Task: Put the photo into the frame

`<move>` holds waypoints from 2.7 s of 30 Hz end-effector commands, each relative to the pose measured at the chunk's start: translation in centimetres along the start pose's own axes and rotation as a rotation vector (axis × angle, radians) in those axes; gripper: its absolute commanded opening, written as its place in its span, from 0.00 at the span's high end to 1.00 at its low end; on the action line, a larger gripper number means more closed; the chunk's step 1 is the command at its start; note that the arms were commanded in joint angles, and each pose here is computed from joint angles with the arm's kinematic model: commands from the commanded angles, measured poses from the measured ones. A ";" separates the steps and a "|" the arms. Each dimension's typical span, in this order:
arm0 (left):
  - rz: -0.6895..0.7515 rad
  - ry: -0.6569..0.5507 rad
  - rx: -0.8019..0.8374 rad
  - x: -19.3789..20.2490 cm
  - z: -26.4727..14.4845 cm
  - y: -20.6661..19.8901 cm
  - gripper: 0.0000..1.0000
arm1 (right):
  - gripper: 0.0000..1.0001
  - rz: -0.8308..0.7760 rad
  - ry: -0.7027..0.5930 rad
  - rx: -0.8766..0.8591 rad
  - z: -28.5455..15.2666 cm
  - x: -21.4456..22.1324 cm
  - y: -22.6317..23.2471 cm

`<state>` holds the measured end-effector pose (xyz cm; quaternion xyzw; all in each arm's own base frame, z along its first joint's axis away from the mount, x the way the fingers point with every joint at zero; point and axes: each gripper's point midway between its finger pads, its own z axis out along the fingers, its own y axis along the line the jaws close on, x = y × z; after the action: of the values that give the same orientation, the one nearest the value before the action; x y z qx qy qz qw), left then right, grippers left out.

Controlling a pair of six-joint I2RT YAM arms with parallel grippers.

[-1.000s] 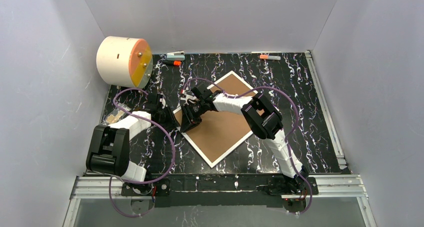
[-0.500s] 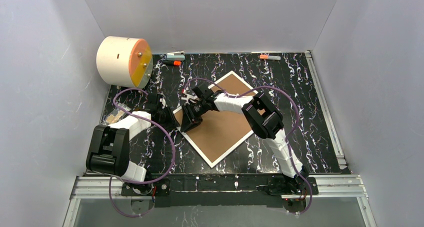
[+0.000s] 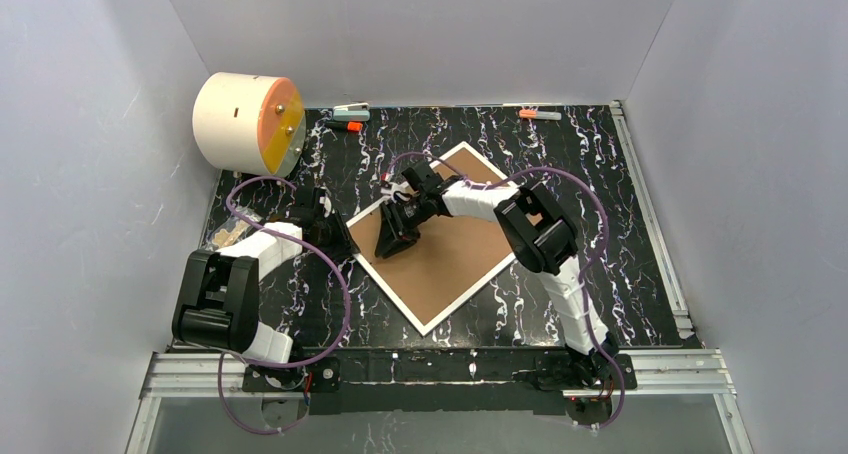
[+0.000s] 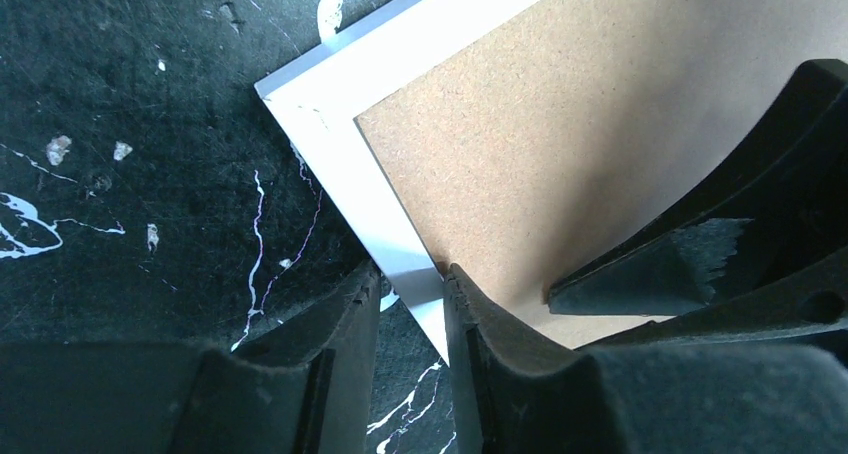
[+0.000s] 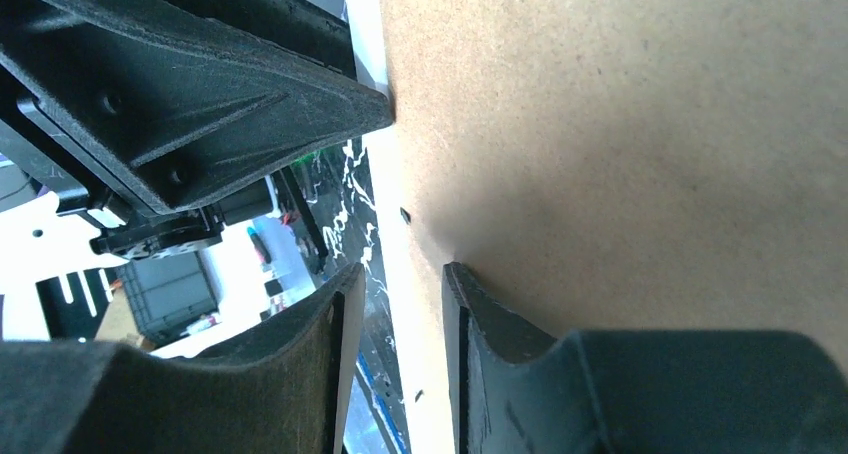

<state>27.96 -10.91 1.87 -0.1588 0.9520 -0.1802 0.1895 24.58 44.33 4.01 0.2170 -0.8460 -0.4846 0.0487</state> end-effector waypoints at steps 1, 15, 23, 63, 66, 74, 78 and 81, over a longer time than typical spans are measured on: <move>0.026 0.075 -0.163 2.4 0.2 4.0 0.71 | 0.54 0.037 -0.108 0.356 -1.7 -0.5 -8.6; 0.039 0.045 0.023 -0.1 0.9 -0.4 0.42 | 0.33 0.142 -0.695 0.694 -26.5 -10.8 -11.6; 0.063 0.031 0.036 -2.9 2.8 -1.6 0.32 | 0.20 0.316 -0.835 0.865 -36.7 -8.4 -17.6; 0.021 0.073 0.277 -6.3 4.5 -7.9 0.40 | 0.24 0.690 -0.699 0.588 -32.7 1.7 -20.0; 0.013 0.072 0.251 -5.9 4.2 -7.3 0.43 | 0.25 0.701 -0.718 0.597 -32.7 3.3 -19.0; 0.022 -0.011 0.068 -5.3 2.2 -3.6 0.27 | 0.19 0.718 -0.838 0.915 -39.0 4.8 -18.8; 0.031 -0.013 0.073 -4.0 1.2 -3.1 0.25 | 0.19 0.616 -0.891 0.833 -39.3 2.8 -15.8; 0.024 0.016 0.110 -2.5 1.1 -3.1 0.40 | 0.27 0.438 -0.876 0.545 -35.7 -0.4 -10.9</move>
<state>33.81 -13.30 3.48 -0.1396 0.9387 -0.2333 0.2121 37.57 5.17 8.50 -0.2596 -0.9307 -0.1337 -0.2203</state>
